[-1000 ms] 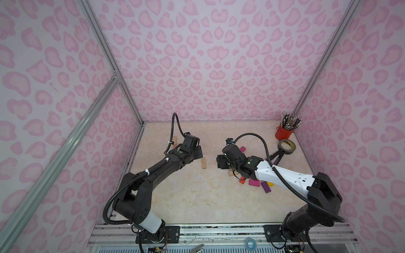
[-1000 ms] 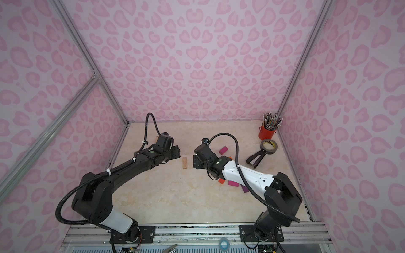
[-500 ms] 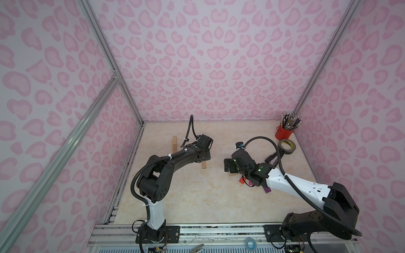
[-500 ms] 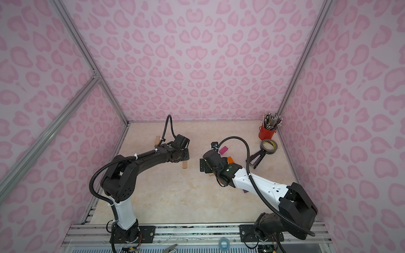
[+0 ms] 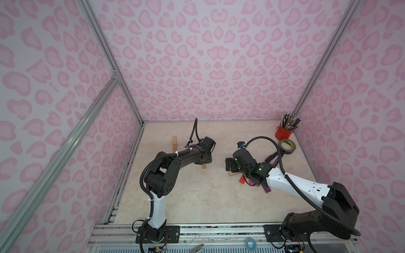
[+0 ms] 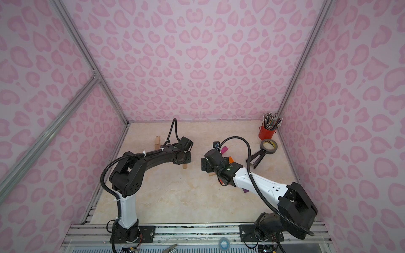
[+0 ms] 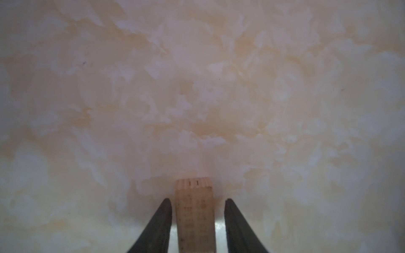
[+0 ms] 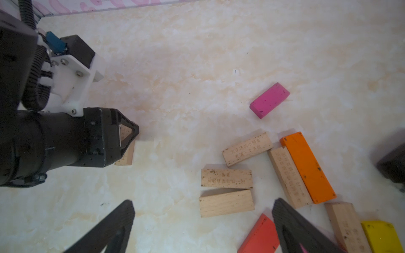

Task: Assemble the letter k with building blocks
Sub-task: Pick up the building block from the center of the board.

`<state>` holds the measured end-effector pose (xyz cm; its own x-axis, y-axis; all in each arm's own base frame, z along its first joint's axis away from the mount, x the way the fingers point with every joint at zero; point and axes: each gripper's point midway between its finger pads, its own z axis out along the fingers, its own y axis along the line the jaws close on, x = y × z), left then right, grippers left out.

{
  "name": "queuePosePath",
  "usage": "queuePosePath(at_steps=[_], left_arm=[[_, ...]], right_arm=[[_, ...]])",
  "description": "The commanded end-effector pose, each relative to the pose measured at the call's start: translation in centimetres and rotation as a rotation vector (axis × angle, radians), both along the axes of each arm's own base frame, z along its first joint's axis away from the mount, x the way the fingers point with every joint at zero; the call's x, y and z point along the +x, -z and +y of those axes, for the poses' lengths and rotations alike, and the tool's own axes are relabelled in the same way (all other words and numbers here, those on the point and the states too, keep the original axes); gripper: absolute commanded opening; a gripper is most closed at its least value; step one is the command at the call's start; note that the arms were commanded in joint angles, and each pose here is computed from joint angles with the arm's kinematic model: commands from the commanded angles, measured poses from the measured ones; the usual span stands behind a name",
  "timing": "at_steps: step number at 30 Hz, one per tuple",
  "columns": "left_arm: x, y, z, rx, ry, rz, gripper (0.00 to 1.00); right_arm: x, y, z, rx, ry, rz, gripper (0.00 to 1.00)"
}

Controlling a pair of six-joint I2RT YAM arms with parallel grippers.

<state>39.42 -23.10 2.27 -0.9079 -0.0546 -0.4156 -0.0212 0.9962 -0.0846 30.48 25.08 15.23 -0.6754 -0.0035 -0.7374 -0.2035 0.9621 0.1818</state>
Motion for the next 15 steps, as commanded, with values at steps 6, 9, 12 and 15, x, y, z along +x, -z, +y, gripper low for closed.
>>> queuePosePath(at_steps=[6, 9, 12, 15], left_arm=[[-0.1, 0.0, 0.5, 0.027, 0.005, 0.010, 0.31], [-0.2, -0.1, 0.8, 0.010, 0.010, 0.018, 0.27], [0.0, -0.6, 1.6, -0.010, 0.010, 0.022, 0.26], [0.3, -1.5, 3.1, -0.010, 0.012, 0.016, 0.25]], right_arm=[[0.2, -0.2, 0.3, 0.009, -0.009, -0.005, 1.00], [0.3, -0.5, 0.5, 0.016, -0.013, -0.007, 1.00], [0.4, -0.9, 0.7, 0.022, -0.018, -0.013, 1.00], [0.5, -1.1, 0.9, 0.025, -0.028, -0.013, 1.00]])
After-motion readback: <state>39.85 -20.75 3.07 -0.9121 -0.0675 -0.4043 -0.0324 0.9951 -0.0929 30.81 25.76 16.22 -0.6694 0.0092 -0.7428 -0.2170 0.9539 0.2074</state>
